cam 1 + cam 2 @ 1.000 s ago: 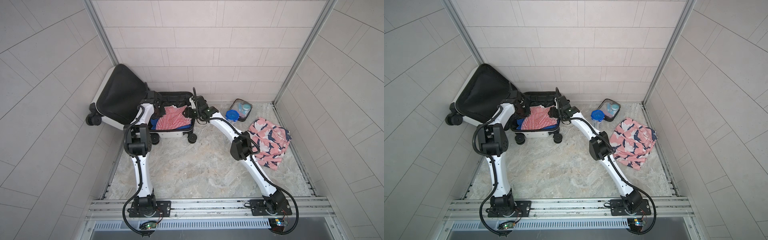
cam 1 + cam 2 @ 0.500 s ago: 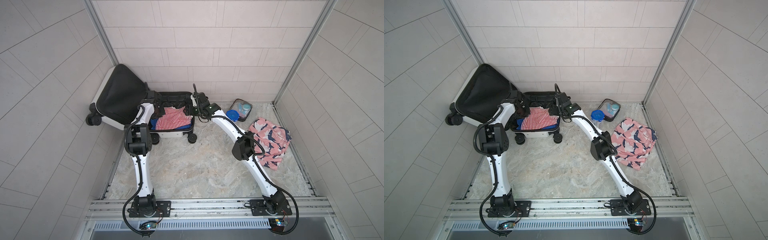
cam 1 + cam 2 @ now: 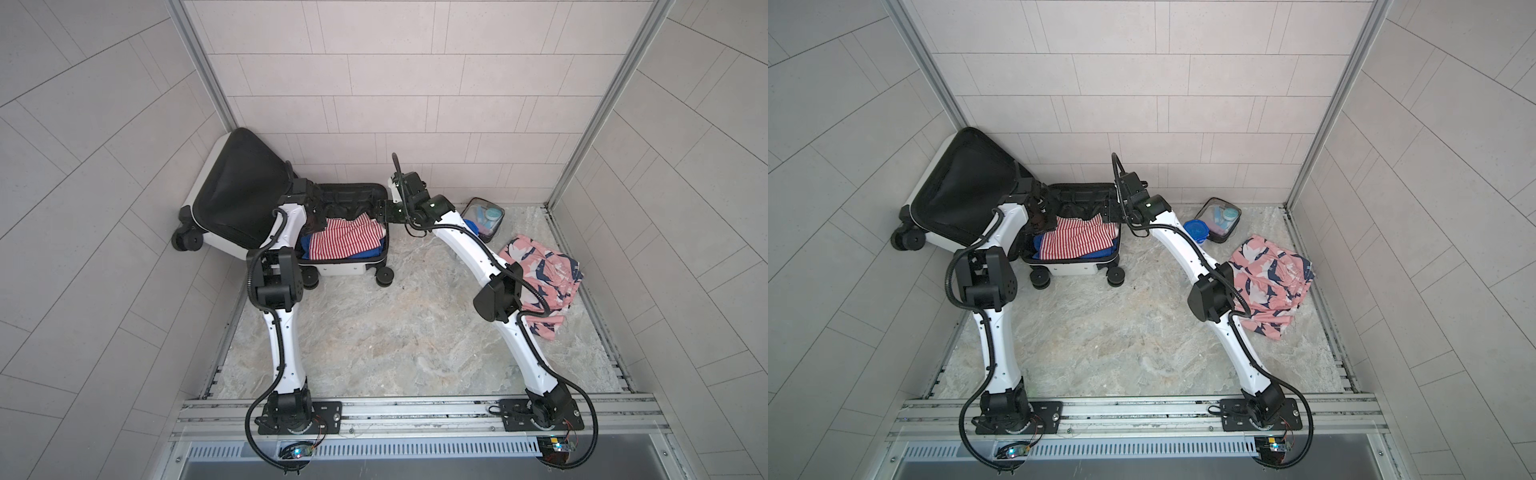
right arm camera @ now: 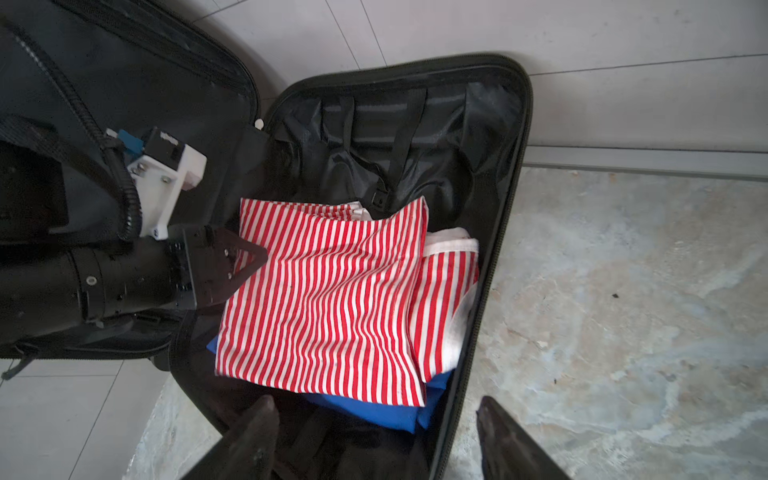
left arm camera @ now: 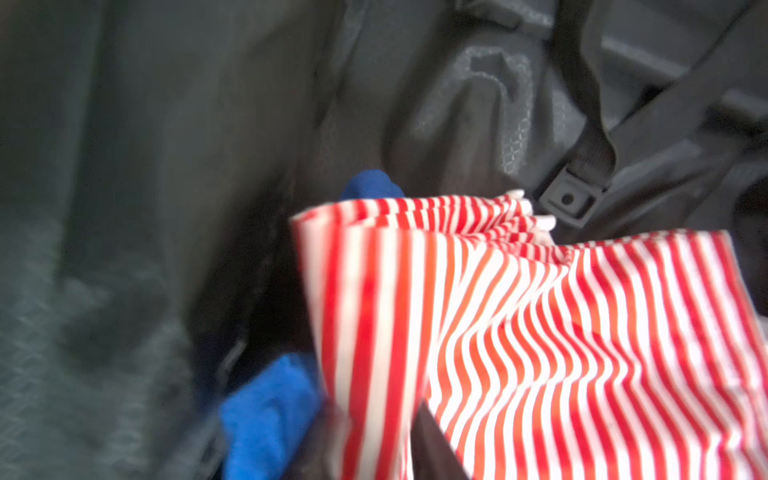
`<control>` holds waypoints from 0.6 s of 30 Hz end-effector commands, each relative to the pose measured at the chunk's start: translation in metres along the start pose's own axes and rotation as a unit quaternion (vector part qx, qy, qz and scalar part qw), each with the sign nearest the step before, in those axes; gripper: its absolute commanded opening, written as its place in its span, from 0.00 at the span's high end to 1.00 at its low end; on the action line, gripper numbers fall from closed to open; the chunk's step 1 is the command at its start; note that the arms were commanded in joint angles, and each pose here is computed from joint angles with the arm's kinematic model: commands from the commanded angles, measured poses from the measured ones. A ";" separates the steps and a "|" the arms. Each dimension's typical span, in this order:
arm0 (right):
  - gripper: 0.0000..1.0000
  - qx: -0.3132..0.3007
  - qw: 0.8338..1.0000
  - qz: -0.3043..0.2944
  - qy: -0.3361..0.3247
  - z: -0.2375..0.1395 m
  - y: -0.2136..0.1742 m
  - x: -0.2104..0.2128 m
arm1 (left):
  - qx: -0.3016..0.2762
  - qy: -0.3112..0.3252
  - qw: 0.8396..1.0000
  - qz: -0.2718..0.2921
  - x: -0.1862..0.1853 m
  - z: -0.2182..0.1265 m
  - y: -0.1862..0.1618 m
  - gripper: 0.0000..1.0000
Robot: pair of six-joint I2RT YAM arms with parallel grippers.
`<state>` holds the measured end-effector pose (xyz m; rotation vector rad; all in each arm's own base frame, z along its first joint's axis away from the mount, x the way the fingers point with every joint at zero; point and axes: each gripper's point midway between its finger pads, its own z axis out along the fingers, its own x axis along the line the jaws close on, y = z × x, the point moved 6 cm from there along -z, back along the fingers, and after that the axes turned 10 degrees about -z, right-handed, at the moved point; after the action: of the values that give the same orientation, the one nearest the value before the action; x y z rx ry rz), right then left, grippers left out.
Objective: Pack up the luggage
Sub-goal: 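Release the striped shirt, move right gripper over pink garment while left withdraws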
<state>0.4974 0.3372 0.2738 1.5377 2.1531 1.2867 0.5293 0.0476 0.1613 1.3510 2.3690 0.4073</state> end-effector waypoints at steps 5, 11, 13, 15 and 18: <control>0.24 0.013 0.999 -0.036 0.005 -0.055 0.006 0.011 | -0.033 -0.007 0.999 -0.007 0.001 -0.044 0.016 0.36; 0.26 0.021 0.998 -0.055 0.002 -0.088 -0.001 0.013 | -0.049 -0.037 0.998 -0.013 -0.008 -0.080 0.013 0.37; 0.26 0.020 0.998 -0.060 -0.004 -0.099 -0.005 0.012 | -0.047 -0.057 0.997 -0.014 -0.014 -0.087 0.007 0.39; 0.26 0.020 0.998 -0.062 -0.012 -0.109 -0.011 0.008 | -0.044 -0.077 0.996 -0.017 -0.019 -0.089 0.001 0.42; 0.26 0.018 0.998 -0.061 -0.020 -0.126 -0.022 0.003 | -0.029 -0.084 0.996 -0.022 -0.020 -0.079 -0.011 0.45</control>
<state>0.4151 0.2839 0.3198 1.4460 2.2647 1.1594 0.4974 0.0294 0.2430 1.2534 2.2230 0.4050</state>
